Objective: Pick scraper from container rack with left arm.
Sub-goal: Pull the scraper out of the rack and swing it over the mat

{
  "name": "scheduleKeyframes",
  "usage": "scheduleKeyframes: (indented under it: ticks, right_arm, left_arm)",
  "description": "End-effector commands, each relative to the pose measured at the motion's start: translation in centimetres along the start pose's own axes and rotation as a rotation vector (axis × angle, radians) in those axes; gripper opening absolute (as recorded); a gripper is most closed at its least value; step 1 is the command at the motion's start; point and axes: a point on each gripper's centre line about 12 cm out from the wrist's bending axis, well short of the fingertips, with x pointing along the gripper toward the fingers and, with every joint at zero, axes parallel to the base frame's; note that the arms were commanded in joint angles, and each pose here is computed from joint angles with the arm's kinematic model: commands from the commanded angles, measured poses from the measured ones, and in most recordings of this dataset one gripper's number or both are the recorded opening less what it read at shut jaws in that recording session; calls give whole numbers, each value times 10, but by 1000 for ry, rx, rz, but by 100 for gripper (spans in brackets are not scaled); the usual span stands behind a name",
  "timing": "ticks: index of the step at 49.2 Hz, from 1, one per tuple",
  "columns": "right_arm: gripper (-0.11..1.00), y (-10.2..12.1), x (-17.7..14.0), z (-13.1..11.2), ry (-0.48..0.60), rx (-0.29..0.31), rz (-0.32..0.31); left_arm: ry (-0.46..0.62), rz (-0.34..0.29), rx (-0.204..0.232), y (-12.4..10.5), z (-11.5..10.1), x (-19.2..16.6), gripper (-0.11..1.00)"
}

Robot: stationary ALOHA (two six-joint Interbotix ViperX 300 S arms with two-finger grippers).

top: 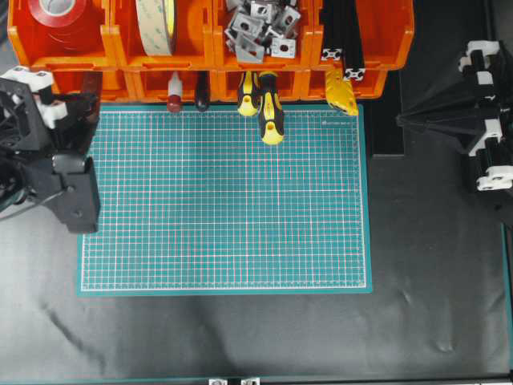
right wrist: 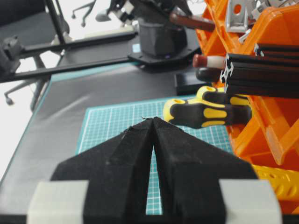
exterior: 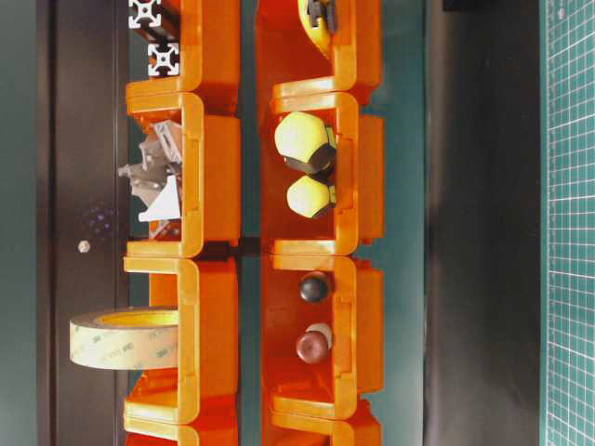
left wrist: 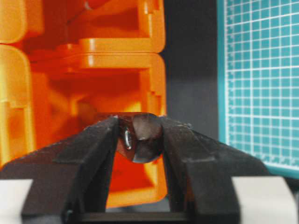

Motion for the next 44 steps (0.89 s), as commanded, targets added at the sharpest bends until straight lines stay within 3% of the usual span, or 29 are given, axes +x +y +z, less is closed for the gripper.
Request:
scheduleKeyframes:
  ticks: [1, 14, 21, 31, 39, 44]
  right_arm:
    - [-1, 1, 1, 9, -21, 3, 4]
    - [-1, 2, 0, 9, -22, -6, 6]
    - [-1, 4, 0, 9, -21, -7, 17]
    - [-1, 6, 0, 8, -16, -12, 29]
    - [-1, 6, -1, 8, -15, -13, 29]
    - [-1, 6, -1, 6, -5, -12, 29]
  left_arm:
    - [-21, 20, -14, 10, 12, -20, 29]
    - [-92, 15, -29, 19, 37, -73, 20]
    - [-146, -7, 11, 20, 49, -104, 20]
    - [-209, -32, 120, 7, 74, -140, 20]
    - [-283, -47, 284, -18, 105, -153, 20]
    - [-356, -67, 345, -31, 123, -152, 20]
